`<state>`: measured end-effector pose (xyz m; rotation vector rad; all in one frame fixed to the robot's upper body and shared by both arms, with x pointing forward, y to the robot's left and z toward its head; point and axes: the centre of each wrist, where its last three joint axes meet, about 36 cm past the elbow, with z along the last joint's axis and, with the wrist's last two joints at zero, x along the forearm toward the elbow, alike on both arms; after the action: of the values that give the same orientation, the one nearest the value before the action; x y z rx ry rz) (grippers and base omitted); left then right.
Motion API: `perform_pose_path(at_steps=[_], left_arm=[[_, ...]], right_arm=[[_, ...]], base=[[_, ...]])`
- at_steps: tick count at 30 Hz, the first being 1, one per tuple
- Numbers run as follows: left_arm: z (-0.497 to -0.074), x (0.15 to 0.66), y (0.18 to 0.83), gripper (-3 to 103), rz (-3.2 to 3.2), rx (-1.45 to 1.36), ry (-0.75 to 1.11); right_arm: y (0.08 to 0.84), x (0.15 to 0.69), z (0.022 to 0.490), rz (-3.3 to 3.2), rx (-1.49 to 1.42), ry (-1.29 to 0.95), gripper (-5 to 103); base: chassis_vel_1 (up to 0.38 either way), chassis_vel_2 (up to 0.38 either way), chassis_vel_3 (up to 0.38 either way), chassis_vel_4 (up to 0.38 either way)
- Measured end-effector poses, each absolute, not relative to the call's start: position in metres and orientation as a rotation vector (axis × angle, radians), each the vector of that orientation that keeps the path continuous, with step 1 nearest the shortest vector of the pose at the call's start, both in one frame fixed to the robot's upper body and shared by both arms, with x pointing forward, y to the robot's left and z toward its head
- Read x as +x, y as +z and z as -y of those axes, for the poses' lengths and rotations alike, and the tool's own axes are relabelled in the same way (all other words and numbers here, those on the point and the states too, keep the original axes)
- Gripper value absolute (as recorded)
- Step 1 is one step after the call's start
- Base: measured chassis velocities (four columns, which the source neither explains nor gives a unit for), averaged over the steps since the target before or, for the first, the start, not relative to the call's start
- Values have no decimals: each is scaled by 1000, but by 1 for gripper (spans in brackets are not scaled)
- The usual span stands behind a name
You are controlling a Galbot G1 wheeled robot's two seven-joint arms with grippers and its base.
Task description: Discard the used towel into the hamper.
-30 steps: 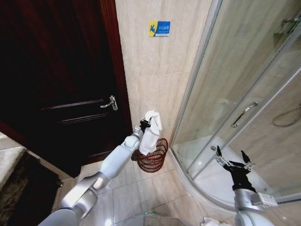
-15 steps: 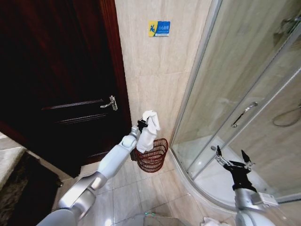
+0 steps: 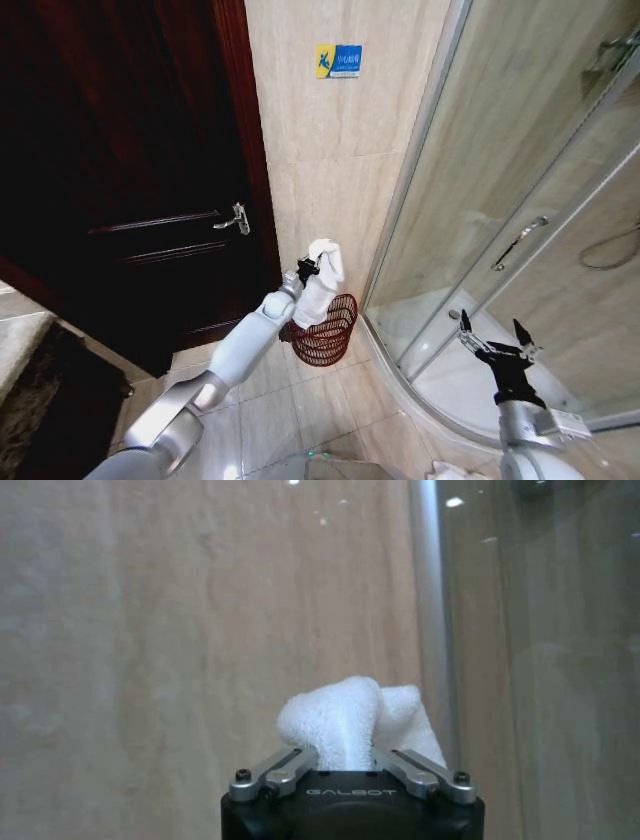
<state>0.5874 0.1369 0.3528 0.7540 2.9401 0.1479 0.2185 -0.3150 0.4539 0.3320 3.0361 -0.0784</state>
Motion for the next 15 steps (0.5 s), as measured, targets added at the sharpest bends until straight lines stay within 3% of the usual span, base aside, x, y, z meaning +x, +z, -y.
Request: perform_pose_path(at_steps=[13,15], left_arm=[[-145,597,348,5,-2933,758,193],[-145,597,347,10,-2937,745,194]], right_arm=[[455,220,313,-3030,327,-75,100],[455,221,313,-3027,327,-75,100]], base=[[0,0,0,0],[0,0,0,0]])
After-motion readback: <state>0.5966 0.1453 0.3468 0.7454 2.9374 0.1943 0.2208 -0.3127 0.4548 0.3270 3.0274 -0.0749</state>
